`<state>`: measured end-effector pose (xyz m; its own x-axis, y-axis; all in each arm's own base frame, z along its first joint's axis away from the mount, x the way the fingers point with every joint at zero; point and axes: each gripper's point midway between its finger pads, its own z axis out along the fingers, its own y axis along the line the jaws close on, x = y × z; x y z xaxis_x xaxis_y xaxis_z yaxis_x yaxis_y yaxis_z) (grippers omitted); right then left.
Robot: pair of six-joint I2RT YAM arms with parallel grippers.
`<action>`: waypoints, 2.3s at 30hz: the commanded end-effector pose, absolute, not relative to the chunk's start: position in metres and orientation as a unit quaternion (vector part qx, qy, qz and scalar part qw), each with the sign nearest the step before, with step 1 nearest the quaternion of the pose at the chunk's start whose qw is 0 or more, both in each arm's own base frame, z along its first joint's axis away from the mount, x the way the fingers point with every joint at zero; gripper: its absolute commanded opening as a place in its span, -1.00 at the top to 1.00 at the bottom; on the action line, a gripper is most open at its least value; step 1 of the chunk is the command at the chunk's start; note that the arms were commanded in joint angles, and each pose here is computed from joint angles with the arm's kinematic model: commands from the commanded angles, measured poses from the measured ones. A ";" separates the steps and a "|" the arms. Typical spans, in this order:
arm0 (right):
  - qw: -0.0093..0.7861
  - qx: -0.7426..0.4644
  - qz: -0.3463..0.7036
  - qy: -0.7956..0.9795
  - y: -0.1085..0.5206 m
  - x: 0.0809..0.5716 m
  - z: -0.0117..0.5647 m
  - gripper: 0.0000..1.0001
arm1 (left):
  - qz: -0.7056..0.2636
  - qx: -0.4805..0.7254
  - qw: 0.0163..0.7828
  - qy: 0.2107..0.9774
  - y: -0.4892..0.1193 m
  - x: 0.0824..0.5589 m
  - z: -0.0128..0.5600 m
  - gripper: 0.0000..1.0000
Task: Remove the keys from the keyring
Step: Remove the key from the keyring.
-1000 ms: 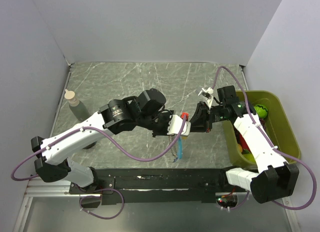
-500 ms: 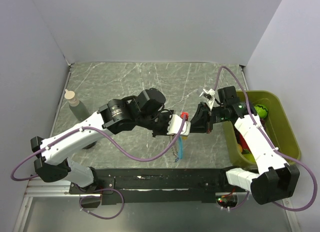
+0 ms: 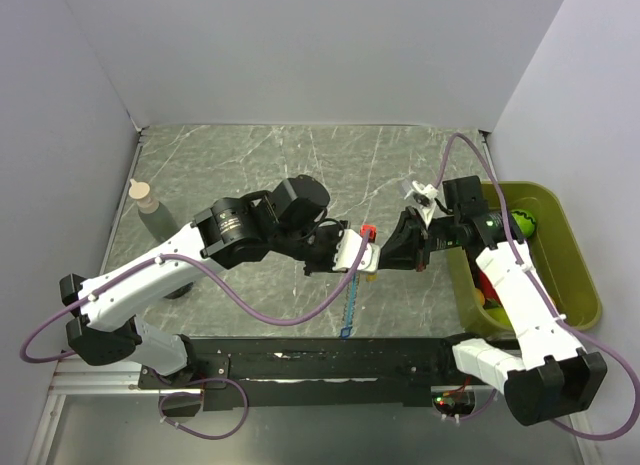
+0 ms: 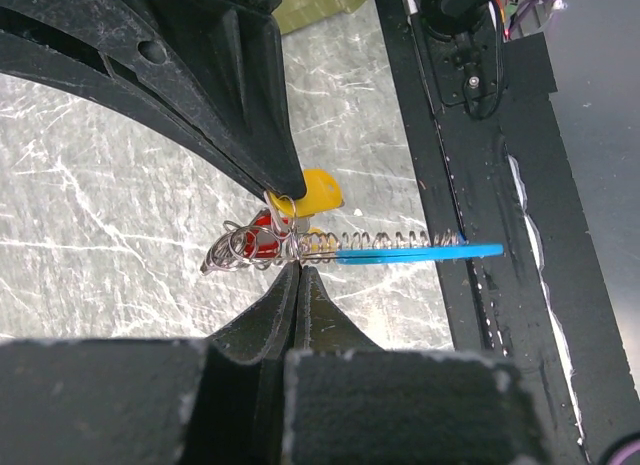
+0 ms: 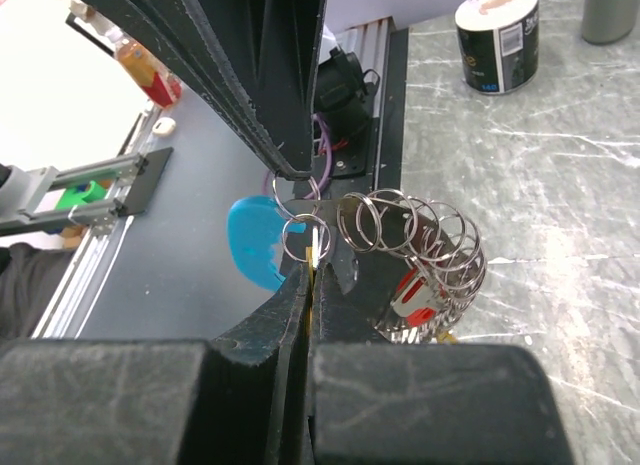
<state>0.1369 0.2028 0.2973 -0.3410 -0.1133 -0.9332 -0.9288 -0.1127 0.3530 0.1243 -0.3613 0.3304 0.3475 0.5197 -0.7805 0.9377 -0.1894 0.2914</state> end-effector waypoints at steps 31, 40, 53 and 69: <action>0.321 -0.514 0.607 0.515 0.227 0.129 0.301 0.48 | -0.291 0.716 0.410 0.485 -0.360 0.115 0.363 0.98; 0.324 -0.511 0.614 0.506 0.227 0.126 0.309 0.46 | -0.291 0.718 0.405 0.486 -0.363 0.116 0.360 0.98; 0.325 -0.510 0.612 0.510 0.227 0.125 0.304 1.00 | -0.291 0.718 0.401 0.489 -0.368 0.118 0.360 0.98; 0.425 -0.510 0.448 0.599 0.214 0.168 0.293 1.00 | -0.288 0.713 0.417 0.485 -0.360 0.117 0.367 0.98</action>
